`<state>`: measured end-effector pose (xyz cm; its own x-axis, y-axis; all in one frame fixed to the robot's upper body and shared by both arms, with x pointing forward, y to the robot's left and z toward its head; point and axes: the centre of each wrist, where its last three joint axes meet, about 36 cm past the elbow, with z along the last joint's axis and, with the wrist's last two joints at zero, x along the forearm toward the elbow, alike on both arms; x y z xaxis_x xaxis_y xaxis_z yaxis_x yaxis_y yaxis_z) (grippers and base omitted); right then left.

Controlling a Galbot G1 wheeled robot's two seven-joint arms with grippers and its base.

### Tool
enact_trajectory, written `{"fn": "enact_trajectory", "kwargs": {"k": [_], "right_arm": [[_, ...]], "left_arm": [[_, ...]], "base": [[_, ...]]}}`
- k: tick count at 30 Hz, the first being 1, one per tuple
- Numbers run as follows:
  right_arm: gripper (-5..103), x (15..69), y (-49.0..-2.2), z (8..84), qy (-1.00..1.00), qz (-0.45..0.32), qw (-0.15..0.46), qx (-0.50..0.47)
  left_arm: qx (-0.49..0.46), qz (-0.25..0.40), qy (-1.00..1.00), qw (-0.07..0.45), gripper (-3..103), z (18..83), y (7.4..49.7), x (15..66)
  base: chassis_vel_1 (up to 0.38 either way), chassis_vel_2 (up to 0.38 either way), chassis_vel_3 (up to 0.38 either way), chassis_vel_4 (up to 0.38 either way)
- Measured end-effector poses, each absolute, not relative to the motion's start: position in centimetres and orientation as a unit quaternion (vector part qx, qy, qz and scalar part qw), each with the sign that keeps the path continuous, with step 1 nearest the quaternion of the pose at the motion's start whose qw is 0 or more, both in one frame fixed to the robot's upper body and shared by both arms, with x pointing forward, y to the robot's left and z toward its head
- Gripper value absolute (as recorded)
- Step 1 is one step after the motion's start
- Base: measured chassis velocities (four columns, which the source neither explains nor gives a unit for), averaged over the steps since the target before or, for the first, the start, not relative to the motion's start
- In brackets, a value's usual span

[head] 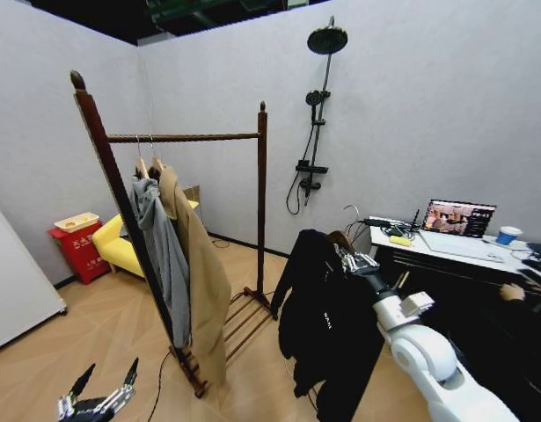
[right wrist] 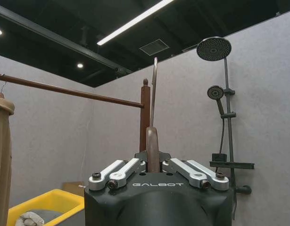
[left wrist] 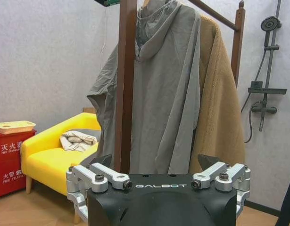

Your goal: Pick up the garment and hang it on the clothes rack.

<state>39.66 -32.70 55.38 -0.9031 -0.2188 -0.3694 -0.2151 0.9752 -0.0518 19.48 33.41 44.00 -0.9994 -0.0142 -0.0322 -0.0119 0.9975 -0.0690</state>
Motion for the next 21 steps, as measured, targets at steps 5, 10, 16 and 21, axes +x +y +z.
{"fn": "enact_trajectory", "kwargs": {"k": [5, 10, 16, 21], "right_arm": [[10, 39.8, -32.6, 55.8, 0.974, -0.006, 0.191, -0.121], [10, 39.9, -32.1, 56.2, 0.972, -0.002, 0.190, -0.138], [10, 40.6, -31.6, 58.4, 0.965, 0.020, 0.187, -0.183], [10, 41.5, -29.7, 63.8, 0.946, 0.099, 0.180, -0.251]], "left_arm": [[-0.007, -0.034, 0.999, 0.016, 100, 44.0, 33.4, 19.5], [-0.007, -0.034, 0.999, 0.016, 100, 44.0, 33.4, 19.5], [-0.007, -0.034, 0.999, 0.016, 100, 44.0, 33.4, 19.5], [-0.006, -0.034, 0.999, 0.016, 100, 44.0, 33.4, 19.5]], "base": [[-0.165, 0.180, 0.156, -0.145], [-0.233, 0.233, 0.216, -0.248], [-0.277, 0.295, 0.277, -0.273], [-0.282, 0.255, 0.259, -0.260]]}}
